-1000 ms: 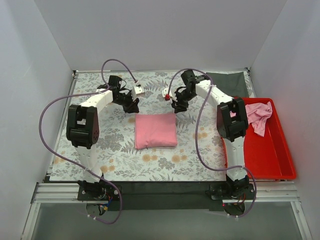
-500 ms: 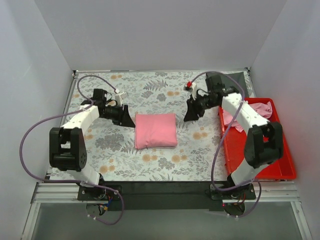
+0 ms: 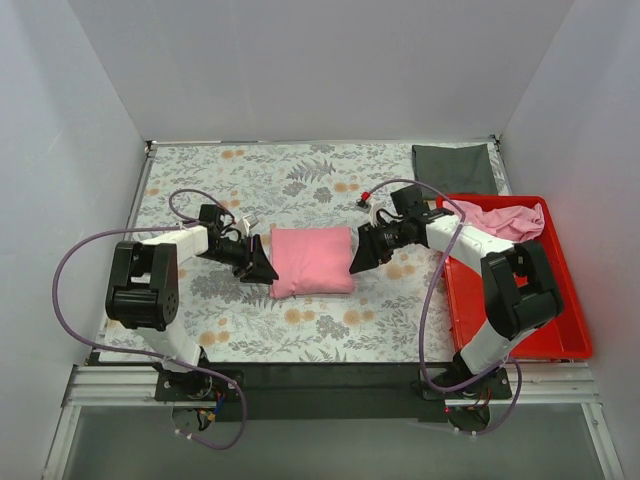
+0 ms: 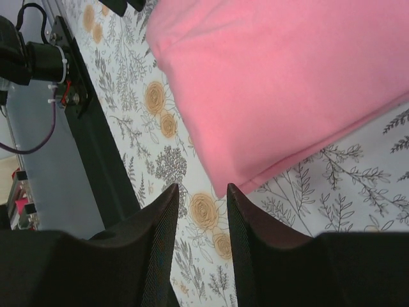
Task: Fold and stack the t-shirts
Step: Fold the tshirt
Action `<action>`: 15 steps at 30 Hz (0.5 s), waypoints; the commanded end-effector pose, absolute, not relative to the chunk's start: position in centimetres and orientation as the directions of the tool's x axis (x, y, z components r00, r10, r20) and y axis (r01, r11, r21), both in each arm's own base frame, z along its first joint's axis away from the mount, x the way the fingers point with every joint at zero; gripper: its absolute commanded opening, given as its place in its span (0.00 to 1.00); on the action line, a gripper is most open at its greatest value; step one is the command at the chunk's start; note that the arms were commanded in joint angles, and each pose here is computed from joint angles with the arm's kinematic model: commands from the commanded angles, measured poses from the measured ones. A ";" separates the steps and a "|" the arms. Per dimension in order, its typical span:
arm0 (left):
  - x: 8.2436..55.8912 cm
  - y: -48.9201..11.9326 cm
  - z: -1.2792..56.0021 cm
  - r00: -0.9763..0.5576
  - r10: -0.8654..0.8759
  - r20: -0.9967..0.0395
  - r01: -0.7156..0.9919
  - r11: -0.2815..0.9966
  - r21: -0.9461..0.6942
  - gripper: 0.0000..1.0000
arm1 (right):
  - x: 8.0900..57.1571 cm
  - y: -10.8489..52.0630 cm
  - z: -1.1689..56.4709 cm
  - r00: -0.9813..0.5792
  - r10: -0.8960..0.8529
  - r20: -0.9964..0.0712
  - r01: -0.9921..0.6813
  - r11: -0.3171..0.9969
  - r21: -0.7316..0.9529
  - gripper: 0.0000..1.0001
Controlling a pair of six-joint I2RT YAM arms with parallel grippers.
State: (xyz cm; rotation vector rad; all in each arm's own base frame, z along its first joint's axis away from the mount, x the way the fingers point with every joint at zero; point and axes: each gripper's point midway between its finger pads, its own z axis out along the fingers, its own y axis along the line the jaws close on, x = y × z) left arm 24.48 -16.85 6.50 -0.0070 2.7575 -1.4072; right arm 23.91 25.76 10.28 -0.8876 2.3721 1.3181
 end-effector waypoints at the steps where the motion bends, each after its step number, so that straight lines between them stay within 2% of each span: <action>1: 26.2 -17.4 7.0 -0.996 -0.040 -0.081 0.043 0.579 -0.814 0.33 | 26.0 27.8 11.7 -0.747 -0.335 -0.575 -0.665 0.362 0.653 0.42; 9: 28.9 -17.2 3.8 -0.995 -0.085 -0.047 -0.016 0.621 -0.783 0.33 | 29.4 28.0 4.8 -0.797 -0.364 -0.482 -0.604 0.492 0.627 0.45; 10: 29.1 -17.2 3.0 -0.996 -0.086 -0.026 -0.034 0.625 -0.780 0.33 | 30.4 28.1 4.6 -0.781 -0.371 -0.502 -0.624 0.498 0.602 0.45; 13: 30.5 -17.2 2.2 -0.995 -0.092 -0.043 -0.025 0.635 -0.772 0.32 | 32.9 27.4 3.0 -0.792 -0.358 -0.494 -0.605 0.563 0.563 0.44; 14: 31.8 -17.2 2.4 -0.993 -0.094 -0.078 0.000 0.636 -0.772 0.32 | 33.3 27.3 2.2 -0.802 -0.357 -0.478 -0.593 0.574 0.565 0.44; 15: 32.4 -17.1 2.2 -0.991 -0.095 -0.090 0.009 0.641 -0.767 0.32 | 34.0 27.2 2.3 -0.783 -0.368 -0.501 -0.616 0.572 0.542 0.43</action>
